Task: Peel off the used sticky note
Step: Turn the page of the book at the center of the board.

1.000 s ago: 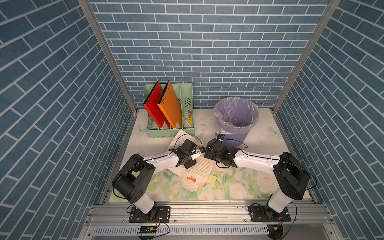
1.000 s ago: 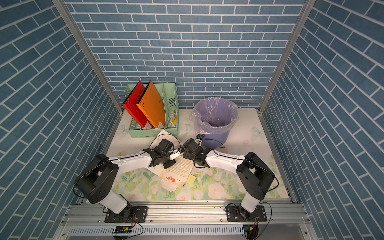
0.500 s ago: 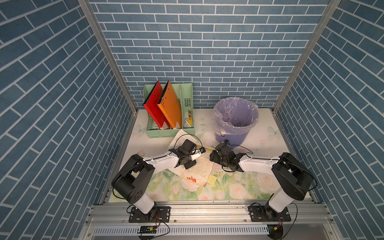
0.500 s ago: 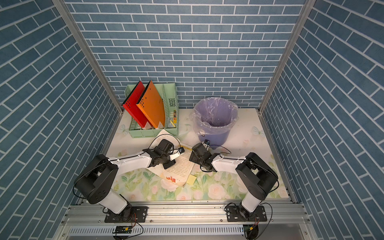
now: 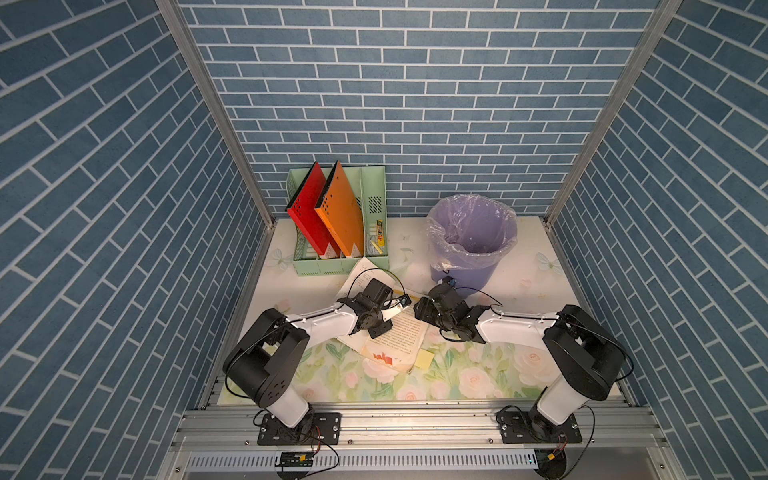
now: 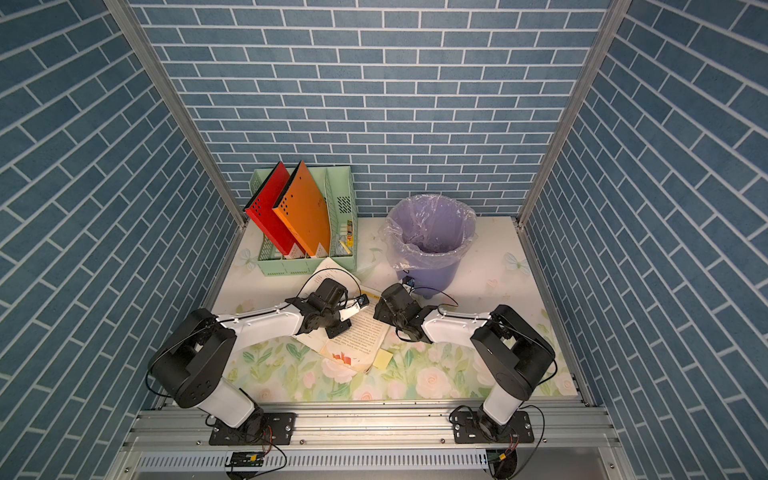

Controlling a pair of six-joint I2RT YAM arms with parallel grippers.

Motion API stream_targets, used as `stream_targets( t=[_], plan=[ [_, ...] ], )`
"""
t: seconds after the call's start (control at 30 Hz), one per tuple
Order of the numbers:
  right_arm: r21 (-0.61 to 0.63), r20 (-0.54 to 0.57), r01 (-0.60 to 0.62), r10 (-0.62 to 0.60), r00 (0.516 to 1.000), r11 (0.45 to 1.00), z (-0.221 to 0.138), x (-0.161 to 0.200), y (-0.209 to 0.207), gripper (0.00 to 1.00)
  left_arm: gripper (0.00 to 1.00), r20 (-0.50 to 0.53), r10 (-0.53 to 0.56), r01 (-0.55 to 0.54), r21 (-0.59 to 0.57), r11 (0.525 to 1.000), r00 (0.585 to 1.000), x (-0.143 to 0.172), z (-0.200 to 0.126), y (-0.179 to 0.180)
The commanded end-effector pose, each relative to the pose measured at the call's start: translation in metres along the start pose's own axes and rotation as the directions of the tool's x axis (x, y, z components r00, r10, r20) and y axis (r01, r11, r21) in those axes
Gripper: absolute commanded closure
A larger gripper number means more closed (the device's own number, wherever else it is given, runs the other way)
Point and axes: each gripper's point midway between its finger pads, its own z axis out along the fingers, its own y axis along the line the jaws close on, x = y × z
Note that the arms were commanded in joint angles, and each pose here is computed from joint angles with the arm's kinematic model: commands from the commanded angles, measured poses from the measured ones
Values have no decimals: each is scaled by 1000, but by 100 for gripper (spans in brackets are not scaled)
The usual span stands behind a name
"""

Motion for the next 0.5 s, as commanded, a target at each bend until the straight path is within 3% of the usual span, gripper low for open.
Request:
stream_targets(
  t=[0.0,0.47],
  plan=[
    [-7,-6,12,-12,1000,1000,7,1,5,23,59,-52,-7,9,40,999,999,16,1,-11],
    [-61,31,49,-47,998,997,-5,-6,33,26,60,-47,-5,7,46,999,999,16,0,-13]
  ],
)
